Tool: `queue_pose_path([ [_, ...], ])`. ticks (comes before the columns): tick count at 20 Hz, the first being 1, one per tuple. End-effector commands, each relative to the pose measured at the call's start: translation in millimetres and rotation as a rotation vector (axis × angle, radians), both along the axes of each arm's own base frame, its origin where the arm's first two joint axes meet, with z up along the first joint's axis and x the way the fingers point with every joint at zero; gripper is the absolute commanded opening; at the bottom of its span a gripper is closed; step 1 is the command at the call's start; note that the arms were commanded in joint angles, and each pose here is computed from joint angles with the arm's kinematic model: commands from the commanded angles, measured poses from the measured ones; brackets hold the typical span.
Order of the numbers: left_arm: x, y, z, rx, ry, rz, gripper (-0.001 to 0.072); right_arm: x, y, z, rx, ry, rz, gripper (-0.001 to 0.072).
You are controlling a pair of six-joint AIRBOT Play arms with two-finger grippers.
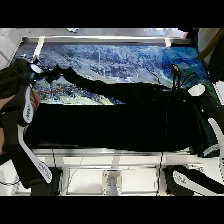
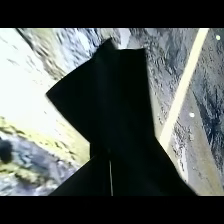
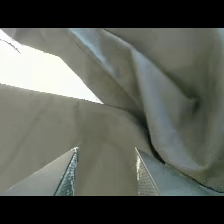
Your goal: Fold the clothes and pants, and hang the long-sleeved shirts on hangers.
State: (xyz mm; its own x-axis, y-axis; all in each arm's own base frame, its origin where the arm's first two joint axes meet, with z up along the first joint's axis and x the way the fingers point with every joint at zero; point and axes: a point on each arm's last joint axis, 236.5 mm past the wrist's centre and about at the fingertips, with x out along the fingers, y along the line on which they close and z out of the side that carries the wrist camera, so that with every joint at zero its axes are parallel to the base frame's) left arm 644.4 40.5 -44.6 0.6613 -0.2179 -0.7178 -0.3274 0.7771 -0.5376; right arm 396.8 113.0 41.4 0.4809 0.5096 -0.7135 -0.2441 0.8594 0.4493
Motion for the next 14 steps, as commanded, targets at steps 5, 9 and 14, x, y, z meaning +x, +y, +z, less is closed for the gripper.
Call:
queue_pose_path([
  [5, -92, 85, 60, 0.314, 0.238, -0.06, 0.0006, -26, 11, 6, 0.015, 0.055, 0.071, 0.0388],
  [9, -128, 64, 36, 0.29, 0.401, -0.196, 0.0596, -23, 20, 15, 0.075, 0.048, 0.06, 0.0389],
  [14, -76, 65, 90, 0.264, 0.12, -0.069, 0.0596, -17, 21, 18, 0.098, 0.031, 0.042, 0.039],
])
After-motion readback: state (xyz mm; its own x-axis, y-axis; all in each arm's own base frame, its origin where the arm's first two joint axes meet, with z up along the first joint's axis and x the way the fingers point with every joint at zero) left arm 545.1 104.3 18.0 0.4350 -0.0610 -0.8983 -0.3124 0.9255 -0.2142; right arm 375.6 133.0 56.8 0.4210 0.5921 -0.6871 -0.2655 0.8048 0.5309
